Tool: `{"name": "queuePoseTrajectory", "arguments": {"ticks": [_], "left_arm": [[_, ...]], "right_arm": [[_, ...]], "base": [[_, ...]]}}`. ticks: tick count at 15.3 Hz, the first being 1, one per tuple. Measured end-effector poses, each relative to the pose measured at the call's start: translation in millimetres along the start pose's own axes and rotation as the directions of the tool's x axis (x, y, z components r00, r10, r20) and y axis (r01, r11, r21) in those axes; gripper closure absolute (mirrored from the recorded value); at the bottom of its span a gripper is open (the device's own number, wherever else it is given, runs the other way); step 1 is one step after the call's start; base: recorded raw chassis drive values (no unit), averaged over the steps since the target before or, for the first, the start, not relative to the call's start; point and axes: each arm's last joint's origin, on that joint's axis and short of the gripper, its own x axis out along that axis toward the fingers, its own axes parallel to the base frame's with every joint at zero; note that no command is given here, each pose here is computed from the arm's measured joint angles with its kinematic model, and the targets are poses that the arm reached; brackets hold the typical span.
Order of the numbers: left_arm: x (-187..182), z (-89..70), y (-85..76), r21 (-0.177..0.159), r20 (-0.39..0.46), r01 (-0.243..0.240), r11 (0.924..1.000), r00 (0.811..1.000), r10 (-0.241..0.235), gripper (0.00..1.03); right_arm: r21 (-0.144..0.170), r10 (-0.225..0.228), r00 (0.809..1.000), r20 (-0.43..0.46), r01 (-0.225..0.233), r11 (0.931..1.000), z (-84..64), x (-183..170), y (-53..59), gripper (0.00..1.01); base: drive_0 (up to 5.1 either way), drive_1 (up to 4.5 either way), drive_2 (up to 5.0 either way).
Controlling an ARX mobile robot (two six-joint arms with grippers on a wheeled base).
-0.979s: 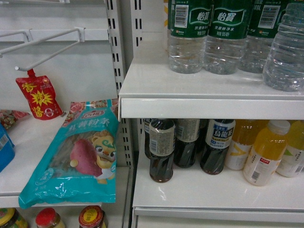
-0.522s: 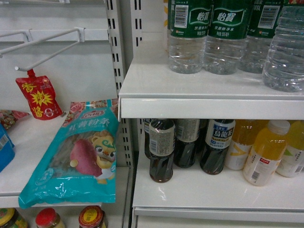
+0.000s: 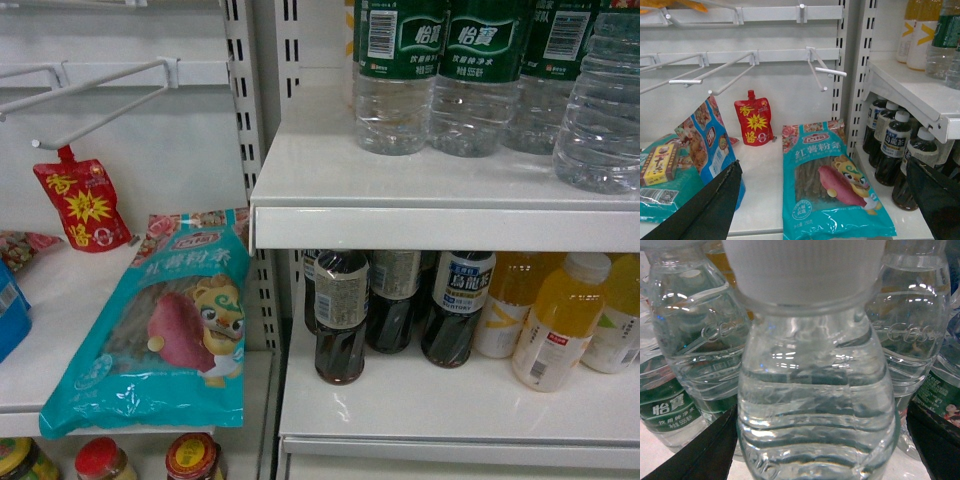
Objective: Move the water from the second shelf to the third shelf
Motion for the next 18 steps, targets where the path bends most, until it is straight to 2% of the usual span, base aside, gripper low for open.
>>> {"name": "queuePoseTrajectory", "arguments": {"ticks": [2,6,10,13,16,17,18], "left_arm": [[0.0,0.0,0.0,0.0,0.0,0.0,1.0,1.0,0.0,0.05],[0.0,0.0,0.0,0.0,0.0,0.0,1.0,1.0,0.0,0.05],[0.0,0.0,0.0,0.0,0.0,0.0,1.0,1.0,0.0,0.05],[0.0,0.0,0.0,0.0,0.0,0.0,1.0,1.0,0.0,0.05],[0.0,0.0,0.0,0.0,0.0,0.0,1.0,1.0,0.0,0.05],[0.0,0.0,0.0,0.0,0.0,0.0,1.0,1.0,0.0,0.05],[0.0,0.1,0.0,0.0,0.0,0.0,1.0,1.0,0.0,0.05]], "right_arm": [[-0.025,-0.001,1.0,0.006,0.001,0.9997,3.9,-8.7,3.3,0.03],[-0.034,-0.002,1.0,-0.013,0.001,0.9994,4.5,-23.4,2.5,0.03],[-0.019,0.04,0.999,0.002,-0.04,0.999,9.9,-59.1,-2.6,0.03],[-0.02,0.056,0.998,0.001,-0.056,0.9982,3.2,-87.1,-6.0,0.03],[-0.027,0.095,0.995,0.036,-0.094,0.9952,-3.1,-127.0,-8.1,0.04],[-0.031,0.02,0.986,0.166,-0.015,0.9994,-10.4,-142.6,-10.5,0.16],[-0.029,-0.026,0.981,0.19,0.032,0.9991,-28.8,-159.2,-17.5,0.29]], "base": [[0.0,0.0,0.0],[0.0,0.0,0.0],[0.0,0.0,0.0],[0.0,0.0,0.0],[0.0,0.0,0.0],[0.0,0.0,0.0],[0.0,0.0,0.0]]}}
